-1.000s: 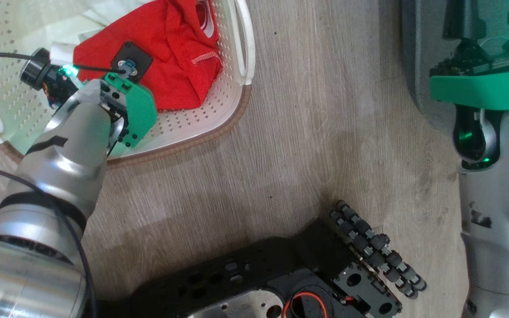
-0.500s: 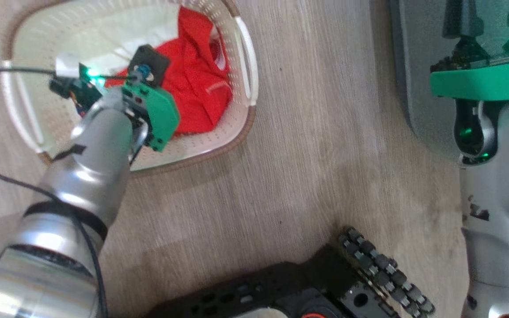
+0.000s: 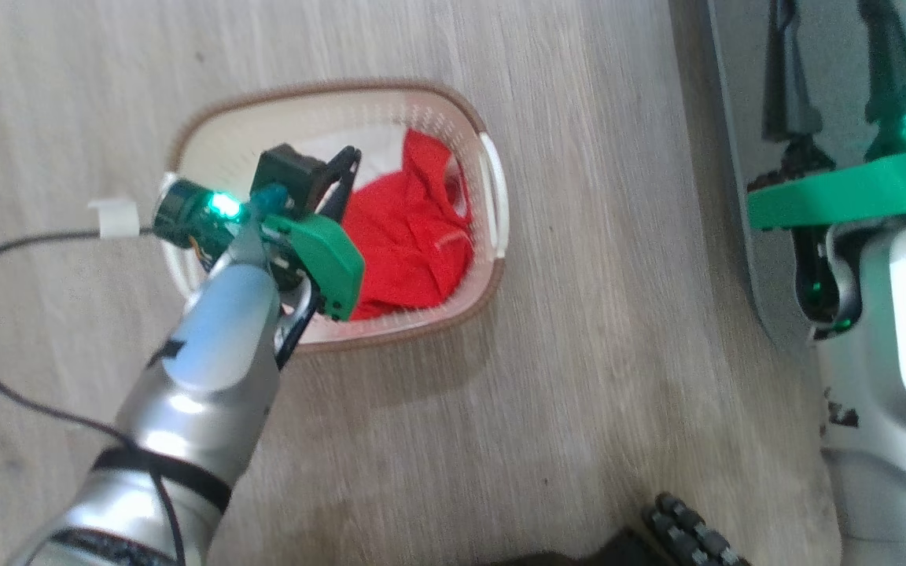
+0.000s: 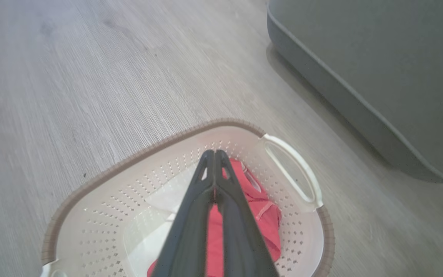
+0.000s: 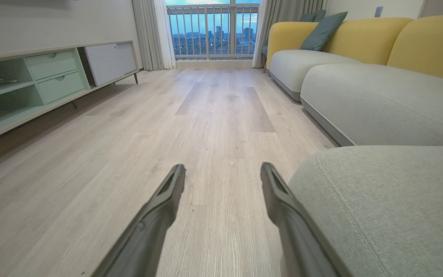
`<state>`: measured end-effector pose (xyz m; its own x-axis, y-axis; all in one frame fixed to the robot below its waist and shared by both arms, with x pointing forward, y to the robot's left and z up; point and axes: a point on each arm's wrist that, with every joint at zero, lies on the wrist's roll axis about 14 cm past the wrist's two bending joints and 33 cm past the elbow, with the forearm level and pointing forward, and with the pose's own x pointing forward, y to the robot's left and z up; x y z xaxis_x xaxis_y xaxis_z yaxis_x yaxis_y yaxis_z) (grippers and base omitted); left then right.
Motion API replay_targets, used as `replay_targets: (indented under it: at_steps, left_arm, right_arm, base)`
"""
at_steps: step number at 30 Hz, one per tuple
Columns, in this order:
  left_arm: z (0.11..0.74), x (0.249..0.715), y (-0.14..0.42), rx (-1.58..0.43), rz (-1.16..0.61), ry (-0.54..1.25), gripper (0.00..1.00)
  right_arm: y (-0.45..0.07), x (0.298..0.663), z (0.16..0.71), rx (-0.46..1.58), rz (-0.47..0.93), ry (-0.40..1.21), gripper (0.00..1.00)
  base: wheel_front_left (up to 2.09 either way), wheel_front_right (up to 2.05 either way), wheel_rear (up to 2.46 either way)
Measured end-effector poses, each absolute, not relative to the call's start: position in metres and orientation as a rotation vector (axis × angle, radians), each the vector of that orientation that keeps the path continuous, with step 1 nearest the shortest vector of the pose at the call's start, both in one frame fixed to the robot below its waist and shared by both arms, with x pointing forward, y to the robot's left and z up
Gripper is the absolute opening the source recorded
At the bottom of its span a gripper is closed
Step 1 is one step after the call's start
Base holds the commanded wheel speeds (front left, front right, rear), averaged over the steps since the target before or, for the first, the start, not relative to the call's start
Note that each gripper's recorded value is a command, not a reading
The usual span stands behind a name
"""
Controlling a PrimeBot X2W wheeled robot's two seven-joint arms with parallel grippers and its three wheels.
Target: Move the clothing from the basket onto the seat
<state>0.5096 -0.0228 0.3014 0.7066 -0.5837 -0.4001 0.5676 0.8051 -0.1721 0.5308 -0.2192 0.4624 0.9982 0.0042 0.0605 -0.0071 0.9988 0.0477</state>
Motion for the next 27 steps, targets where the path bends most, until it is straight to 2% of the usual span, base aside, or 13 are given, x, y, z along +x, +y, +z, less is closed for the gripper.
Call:
replay_targets:
  at_steps: [1, 2, 12, 27]
  left_arm:
    - [0.312, 0.509, -0.02, -0.048, -0.626, 0.432, 0.51]
    - [0.323, 0.508, -0.017, -0.06, -0.612, 0.408, 1.0]
    - [0.419, 0.492, 0.024, -0.102, -0.482, 0.176, 1.0]
    - [0.503, 0.454, 0.116, -0.129, -0.2, -0.051, 1.0]
  right_arm:
    - [-0.218, 0.529, 0.466, 0.051, 0.011, -0.063, 1.0]
    - [-0.216, 0.526, 0.469, 0.052, 0.016, -0.066, 1.0]
    - [-0.195, 0.5, 0.508, 0.097, 0.066, -0.118, 1.0]
    - [-0.18, 0.458, 0.536, 0.125, 0.103, -0.153, 1.0]
  base:
    - [0.0, 0.0, 0.0]
    - [0.0, 0.0, 0.0]
    - [0.0, 0.0, 0.0]
    - [0.0, 0.0, 0.0]
